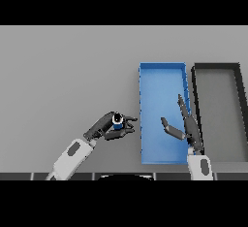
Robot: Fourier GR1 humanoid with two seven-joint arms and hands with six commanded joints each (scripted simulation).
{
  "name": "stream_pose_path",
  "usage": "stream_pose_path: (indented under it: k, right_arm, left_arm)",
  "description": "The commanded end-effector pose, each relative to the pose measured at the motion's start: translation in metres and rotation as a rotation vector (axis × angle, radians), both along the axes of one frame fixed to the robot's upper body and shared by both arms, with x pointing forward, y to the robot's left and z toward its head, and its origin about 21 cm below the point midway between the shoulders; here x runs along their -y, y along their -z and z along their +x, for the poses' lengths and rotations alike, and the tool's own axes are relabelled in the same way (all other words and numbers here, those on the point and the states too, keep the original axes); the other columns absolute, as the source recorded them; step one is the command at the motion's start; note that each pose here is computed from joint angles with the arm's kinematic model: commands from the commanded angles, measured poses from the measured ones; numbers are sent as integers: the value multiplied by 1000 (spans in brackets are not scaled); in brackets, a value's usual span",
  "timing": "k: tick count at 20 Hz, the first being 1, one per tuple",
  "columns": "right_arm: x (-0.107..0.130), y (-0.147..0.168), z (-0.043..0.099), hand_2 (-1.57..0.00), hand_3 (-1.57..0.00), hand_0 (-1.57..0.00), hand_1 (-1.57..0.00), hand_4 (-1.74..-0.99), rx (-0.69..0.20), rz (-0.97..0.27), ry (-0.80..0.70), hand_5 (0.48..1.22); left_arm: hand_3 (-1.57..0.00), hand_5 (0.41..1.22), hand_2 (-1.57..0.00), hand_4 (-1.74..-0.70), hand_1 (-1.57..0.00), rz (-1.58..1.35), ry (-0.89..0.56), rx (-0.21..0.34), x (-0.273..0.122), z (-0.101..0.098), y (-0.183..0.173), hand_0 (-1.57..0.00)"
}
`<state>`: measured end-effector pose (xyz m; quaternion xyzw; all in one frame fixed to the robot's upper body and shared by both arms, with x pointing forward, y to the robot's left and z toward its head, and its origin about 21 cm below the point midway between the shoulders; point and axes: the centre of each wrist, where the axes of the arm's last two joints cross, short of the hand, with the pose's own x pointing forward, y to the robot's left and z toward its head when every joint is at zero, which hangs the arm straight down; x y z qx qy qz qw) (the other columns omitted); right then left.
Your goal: Pick up the blue pipe and place it into the blue bin.
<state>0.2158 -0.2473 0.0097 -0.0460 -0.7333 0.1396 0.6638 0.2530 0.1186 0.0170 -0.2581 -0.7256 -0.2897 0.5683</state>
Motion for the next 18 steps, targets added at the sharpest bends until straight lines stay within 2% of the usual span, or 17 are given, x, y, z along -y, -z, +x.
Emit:
stream_pose_path:
  k: [1, 5, 9, 12, 14, 15, 18]
  right_arm:
    - [1, -1, 2, 1, 1, 1, 1, -1221, 12, 0, -5, 631]
    - [1, 1, -1, 1, 1, 1, 1, -1215, 28, 6, -21, 639]
    - [-1, 0, -3, 1, 1, 1, 1, -1186, 28, 2, -13, 629]
    - [-2, 4, -9, 1, 1, 1, 1, -1174, 5, 18, -6, 629]
    - [1, 6, -13, 1, 1, 1, 1, -1186, -6, 33, 7, 629]
    - [1, 7, -16, 1, 1, 1, 1, -1192, -4, 39, 2, 628]
    - [-2, 7, -13, 1, 1, 1, 1, -1197, -14, 54, 3, 618]
  left_arm:
    - [-1441, 1210, -1546, -1720, -1543, 6, 8, 7, 5, 3, -9, -1539]
    - [-1445, 1216, -1561, -1724, -1560, 24, 54, 16, 11, 5, -32, -1558]
    - [-1441, 1219, -1567, -1727, -1566, 43, 76, 12, 14, -1, -36, -1566]
    - [-1443, 1219, -1569, -1729, -1569, 55, 77, -13, 17, -2, -33, -1568]
    - [-1443, 1219, -1570, -1730, -1569, 53, 73, 6, 14, 0, -33, -1569]
    - [-1443, 1220, -1570, -1730, -1570, 59, 74, -2, 12, -2, -32, -1570]
    - [-1439, 1220, -1570, -1731, -1570, 54, 80, 6, 15, -1, -35, -1570]
